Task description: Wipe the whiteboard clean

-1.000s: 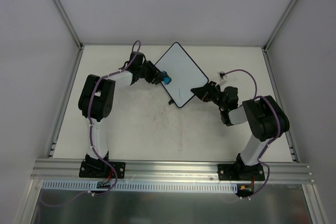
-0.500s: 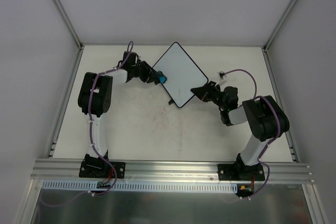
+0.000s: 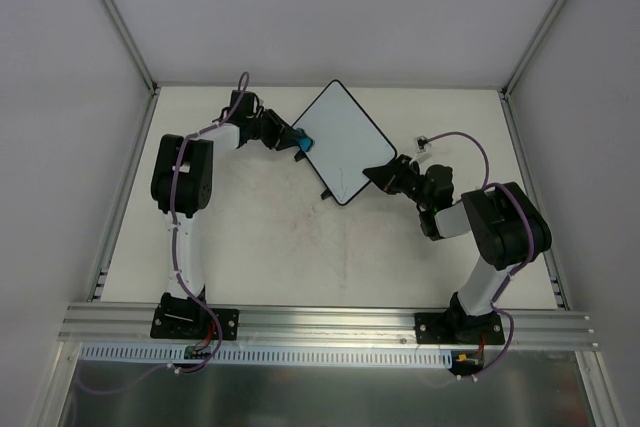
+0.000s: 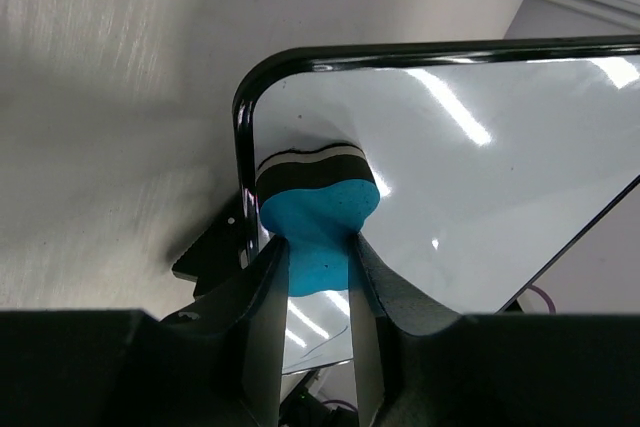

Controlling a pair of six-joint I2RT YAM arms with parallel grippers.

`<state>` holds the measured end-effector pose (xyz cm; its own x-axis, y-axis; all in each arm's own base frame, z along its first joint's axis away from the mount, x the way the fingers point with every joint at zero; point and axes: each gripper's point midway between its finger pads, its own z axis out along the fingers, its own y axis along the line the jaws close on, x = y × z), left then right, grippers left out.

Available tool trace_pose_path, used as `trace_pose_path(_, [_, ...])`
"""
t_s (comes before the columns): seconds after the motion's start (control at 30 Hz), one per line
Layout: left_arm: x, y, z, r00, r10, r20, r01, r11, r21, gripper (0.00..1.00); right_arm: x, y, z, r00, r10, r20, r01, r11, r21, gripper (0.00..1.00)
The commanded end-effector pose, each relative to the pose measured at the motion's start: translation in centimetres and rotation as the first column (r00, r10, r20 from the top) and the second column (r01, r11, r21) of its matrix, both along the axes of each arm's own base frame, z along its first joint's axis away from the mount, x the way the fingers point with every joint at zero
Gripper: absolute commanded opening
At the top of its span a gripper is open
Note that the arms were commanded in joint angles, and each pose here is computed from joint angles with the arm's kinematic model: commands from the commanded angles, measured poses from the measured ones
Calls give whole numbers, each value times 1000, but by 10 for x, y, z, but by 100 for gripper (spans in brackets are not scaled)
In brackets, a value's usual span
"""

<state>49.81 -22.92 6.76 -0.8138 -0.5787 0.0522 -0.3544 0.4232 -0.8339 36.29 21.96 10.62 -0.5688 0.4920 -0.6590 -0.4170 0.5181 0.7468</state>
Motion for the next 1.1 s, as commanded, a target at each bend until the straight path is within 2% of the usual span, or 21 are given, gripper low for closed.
trace_pose_path(0.0, [20,10,-14,999,39,20,-41,997,67,0,-3,13,44,981,69,181,-74,997,19,0])
trace_pose_path(0.23, [20,5,-9,999,25,30,-27,997,71,0,-2,13,44,982,68,178,-73,997,21,0])
trace_pose_path(0.6, [-3,-25,-4,988,-93,125,71,983,168,0,-3,15,44,981,75,180,-80,997,21,0])
trace_pose_path(1.07, [-32,-65,17,924,-269,273,184,936,302,0,-2,15,45,981,75,180,-81,996,25,0])
